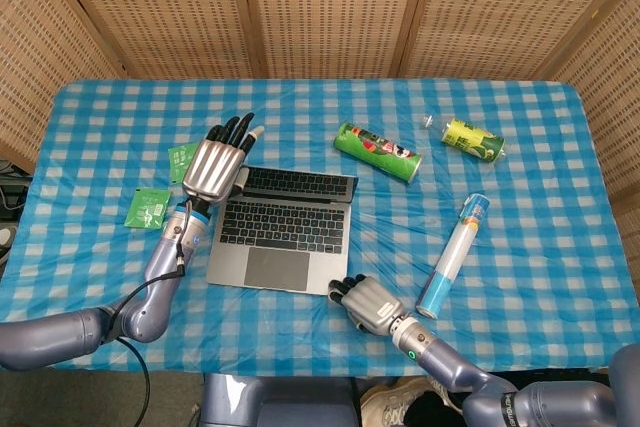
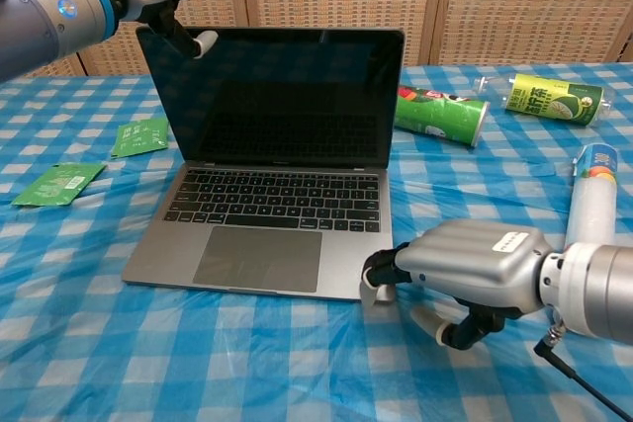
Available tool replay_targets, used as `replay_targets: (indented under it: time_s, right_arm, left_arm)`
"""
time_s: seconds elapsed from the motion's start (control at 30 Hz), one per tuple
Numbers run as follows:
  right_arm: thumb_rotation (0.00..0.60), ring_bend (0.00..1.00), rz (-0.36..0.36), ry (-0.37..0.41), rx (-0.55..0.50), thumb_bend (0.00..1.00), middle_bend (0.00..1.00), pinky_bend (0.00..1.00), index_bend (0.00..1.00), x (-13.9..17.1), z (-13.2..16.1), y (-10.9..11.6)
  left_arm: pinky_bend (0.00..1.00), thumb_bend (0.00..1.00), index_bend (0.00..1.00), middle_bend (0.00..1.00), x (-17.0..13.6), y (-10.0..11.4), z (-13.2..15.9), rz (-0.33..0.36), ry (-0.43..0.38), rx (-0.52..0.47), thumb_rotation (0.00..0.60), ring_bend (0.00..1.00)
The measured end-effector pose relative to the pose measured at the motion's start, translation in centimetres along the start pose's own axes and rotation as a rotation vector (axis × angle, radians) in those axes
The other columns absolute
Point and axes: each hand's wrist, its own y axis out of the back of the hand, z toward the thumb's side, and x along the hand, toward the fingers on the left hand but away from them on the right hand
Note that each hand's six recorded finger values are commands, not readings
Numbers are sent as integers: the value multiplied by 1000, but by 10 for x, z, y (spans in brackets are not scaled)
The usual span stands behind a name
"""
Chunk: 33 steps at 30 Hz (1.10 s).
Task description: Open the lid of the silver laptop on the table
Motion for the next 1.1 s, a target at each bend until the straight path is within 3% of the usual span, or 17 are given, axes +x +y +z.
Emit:
replay_targets:
  time_s: [0.2, 0.53, 0.83, 1.1]
  right_arm:
    - [600, 248, -1, 6, 2, 834, 310, 340, 282, -1, 2, 1]
    - [600, 258, -4, 10, 7, 831, 334, 340, 303, -2, 2, 3]
    - [600, 258, -20, 7, 6, 814, 335, 340, 305, 0, 1, 5]
    - [600, 258, -63, 15, 1, 783, 322, 338, 305, 4, 3, 13]
  left_arm:
    - [129, 529, 6, 0, 15, 5, -6, 0, 35, 33, 600, 22]
    - [106, 527, 0, 0, 41, 14, -7, 7, 64, 44, 600, 0]
    - [77, 527, 0, 0, 41, 7, -7, -6, 69, 16, 600, 0]
    - [75, 528, 0, 0, 32, 35, -20, 70, 77, -41, 600, 0]
